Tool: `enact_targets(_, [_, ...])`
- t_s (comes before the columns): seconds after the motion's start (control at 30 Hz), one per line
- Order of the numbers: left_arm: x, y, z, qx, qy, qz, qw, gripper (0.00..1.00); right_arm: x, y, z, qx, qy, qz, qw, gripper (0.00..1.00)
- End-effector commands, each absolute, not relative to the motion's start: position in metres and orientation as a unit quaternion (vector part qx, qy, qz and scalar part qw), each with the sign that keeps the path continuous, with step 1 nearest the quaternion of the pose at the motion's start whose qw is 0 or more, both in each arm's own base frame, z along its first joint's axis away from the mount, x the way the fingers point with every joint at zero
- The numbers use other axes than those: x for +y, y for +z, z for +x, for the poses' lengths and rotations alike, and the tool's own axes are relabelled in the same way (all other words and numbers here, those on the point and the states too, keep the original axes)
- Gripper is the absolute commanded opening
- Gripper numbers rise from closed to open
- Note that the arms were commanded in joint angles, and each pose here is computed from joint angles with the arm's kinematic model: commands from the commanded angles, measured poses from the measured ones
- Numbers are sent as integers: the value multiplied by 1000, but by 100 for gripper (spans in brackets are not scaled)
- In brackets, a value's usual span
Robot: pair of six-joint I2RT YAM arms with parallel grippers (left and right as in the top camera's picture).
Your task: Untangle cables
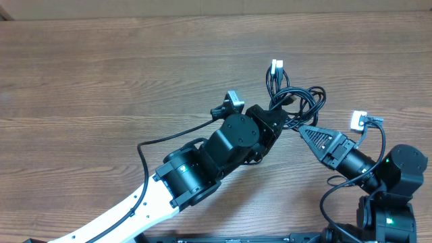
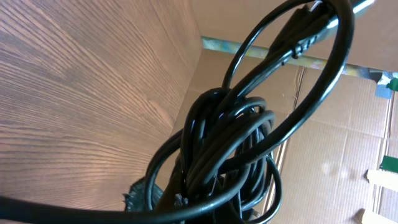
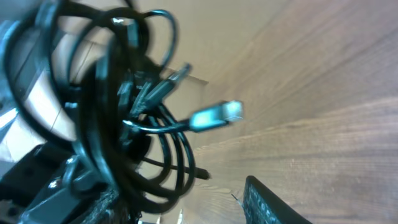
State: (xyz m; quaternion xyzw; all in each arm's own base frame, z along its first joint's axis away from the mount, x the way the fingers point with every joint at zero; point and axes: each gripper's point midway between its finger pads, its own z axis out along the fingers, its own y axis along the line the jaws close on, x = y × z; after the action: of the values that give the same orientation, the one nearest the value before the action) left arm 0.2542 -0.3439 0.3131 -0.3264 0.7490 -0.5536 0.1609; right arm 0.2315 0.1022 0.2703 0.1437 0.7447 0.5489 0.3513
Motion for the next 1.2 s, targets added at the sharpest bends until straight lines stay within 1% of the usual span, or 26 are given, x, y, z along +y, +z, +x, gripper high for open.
enact_targets(0.0, [-356, 330, 241, 744, -582, -304, 123, 4, 91, 267, 241, 747, 522, 172, 375, 48])
enact_targets(0.2, [-367, 329, 222, 759, -589, -266, 76, 4, 86, 269, 246, 742, 514, 186, 388, 49])
enact_targets(0.4, [-366, 323, 220, 768, -580, -264, 71, 4, 83, 280, 250, 731, 513, 180, 412, 48])
enact_targets(0.47, [-368, 323, 215, 770, -582, -255, 60, 4, 77, 279, 254, 730, 503, 191, 422, 47])
enact_targets(0.57, [-371, 324, 210, 777, -583, -231, 56, 4, 67, 278, 261, 727, 482, 215, 440, 42])
enact_targets(0.67, [-374, 325, 203, 780, -587, -215, 42, 4, 53, 265, 266, 730, 451, 260, 443, 41])
enact_targets(0.77, [-375, 330, 201, 787, -592, -158, 74, 4, 39, 241, 265, 742, 412, 314, 426, 44])
enact_targets(0.8, [-375, 333, 200, 788, -594, -138, 88, 4, 37, 236, 264, 746, 404, 320, 423, 47])
enact_targets(0.93, [-375, 347, 201, 782, -601, -57, 158, 4, 27, 223, 262, 751, 376, 350, 415, 48])
enact_targets(0.97, [-375, 348, 201, 782, -600, -51, 163, 4, 25, 221, 262, 751, 372, 354, 415, 48])
enact_targets(1.0, [-374, 349, 201, 781, -599, -44, 168, 4, 24, 221, 262, 751, 368, 357, 416, 50])
enact_targets(1.17, [-374, 349, 200, 782, -595, -23, 184, 4, 14, 216, 263, 753, 339, 366, 429, 51])
